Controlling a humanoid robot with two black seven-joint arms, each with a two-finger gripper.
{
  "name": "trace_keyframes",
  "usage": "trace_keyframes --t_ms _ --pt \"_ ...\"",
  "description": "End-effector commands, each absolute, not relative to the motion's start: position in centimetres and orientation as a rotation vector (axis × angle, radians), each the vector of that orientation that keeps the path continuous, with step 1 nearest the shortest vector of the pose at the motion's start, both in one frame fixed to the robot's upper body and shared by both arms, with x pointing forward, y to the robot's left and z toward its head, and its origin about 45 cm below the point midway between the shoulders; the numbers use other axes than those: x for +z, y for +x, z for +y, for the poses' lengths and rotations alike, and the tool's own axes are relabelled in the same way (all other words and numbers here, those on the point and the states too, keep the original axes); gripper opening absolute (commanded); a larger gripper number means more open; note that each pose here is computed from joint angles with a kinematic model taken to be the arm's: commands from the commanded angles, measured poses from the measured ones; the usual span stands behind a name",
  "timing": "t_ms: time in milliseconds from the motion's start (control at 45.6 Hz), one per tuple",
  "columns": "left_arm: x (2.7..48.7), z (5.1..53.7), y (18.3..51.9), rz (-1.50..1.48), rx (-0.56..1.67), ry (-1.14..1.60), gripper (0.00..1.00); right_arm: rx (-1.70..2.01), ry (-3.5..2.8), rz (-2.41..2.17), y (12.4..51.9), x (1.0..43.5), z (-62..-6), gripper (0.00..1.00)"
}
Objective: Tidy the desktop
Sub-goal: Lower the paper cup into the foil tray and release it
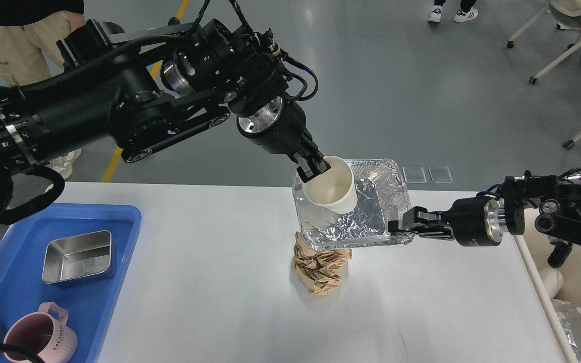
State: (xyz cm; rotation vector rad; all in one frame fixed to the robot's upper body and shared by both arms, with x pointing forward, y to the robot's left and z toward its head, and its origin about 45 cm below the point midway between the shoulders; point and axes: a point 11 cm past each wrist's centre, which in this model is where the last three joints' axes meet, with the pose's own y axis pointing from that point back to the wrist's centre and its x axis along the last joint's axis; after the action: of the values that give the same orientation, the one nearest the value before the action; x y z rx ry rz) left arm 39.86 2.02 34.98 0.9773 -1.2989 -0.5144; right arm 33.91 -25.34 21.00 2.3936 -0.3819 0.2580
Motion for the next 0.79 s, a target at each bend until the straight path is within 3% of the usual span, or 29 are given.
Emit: trace_keyframes --t_ms 0,197,285,461,570,614,768 --pt "34.6 2.1 39.8 -1.292 -0.515 0.976 0.11 0.257 2.391 -0.384 33.9 21.0 -25.5 0.00" --pt "34.7 2.2 39.8 -1.284 -0.515 0.969 0.19 0.256 2.389 -0.385 33.9 21.0 -25.5 0.00" --pt "35.0 2.3 39.9 -1.280 -0.501 0.962 0.28 0.255 2.388 -0.384 33.9 20.9 -25.5 0.00" --pt "36.1 2.6 40.1 -1.260 -0.459 0.928 0.53 0.248 2.380 -0.382 33.8 20.7 -25.7 0.00" --pt "36.9 4.0 40.8 -1.225 -0.406 0.916 0.81 0.246 2.378 -0.382 33.7 20.6 -25.8 0.00" --pt "37.5 4.5 41.0 -1.210 -0.376 0.897 0.88 0.246 2.378 -0.382 33.7 20.6 -25.8 0.00" --pt "39.4 8.3 42.7 -1.135 -0.212 0.851 0.91 0.242 2.377 -0.383 33.7 20.5 -25.9 0.00"
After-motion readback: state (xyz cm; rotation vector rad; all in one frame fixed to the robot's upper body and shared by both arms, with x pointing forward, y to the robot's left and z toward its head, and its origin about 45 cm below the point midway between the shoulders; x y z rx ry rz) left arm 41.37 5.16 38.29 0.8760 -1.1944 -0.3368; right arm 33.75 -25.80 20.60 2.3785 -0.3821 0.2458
